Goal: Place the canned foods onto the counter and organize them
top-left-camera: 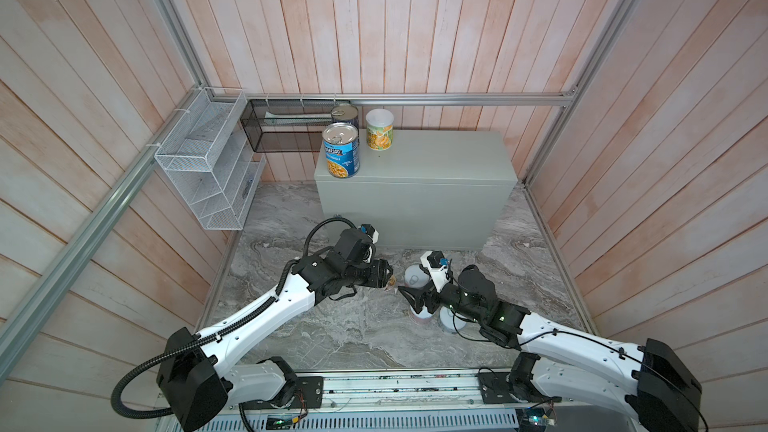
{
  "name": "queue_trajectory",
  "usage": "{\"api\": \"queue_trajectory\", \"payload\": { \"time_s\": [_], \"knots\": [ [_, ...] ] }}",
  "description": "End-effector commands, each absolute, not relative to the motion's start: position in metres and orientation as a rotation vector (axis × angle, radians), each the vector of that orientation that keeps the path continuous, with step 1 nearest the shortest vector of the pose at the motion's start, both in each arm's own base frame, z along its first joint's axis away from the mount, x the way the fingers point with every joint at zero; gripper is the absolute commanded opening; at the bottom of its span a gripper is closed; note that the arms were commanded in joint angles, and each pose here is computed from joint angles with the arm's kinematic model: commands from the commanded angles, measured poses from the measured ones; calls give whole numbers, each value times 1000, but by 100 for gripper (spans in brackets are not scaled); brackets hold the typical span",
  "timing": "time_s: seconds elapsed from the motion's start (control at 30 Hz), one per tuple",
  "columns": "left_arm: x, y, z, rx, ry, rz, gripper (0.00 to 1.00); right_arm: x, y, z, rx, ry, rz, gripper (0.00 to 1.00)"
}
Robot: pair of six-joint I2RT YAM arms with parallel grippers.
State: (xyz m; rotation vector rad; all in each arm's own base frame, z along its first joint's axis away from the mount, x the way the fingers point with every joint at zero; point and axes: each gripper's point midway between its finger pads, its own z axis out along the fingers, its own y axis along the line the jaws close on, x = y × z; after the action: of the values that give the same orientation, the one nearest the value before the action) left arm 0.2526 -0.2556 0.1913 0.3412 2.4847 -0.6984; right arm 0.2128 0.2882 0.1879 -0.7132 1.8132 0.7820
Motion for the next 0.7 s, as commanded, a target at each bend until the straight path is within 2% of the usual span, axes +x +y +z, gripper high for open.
{"api": "queue_trajectory", "payload": {
  "time_s": [0.0, 0.67],
  "knots": [
    [257, -264, 223, 369, 2393, -773, 43, 210, 297, 195, -744, 1768, 793, 96],
    [248, -280, 237, 415, 2371, -917, 40, 209, 319, 195, -801, 1739, 767, 95]
  ]
}}
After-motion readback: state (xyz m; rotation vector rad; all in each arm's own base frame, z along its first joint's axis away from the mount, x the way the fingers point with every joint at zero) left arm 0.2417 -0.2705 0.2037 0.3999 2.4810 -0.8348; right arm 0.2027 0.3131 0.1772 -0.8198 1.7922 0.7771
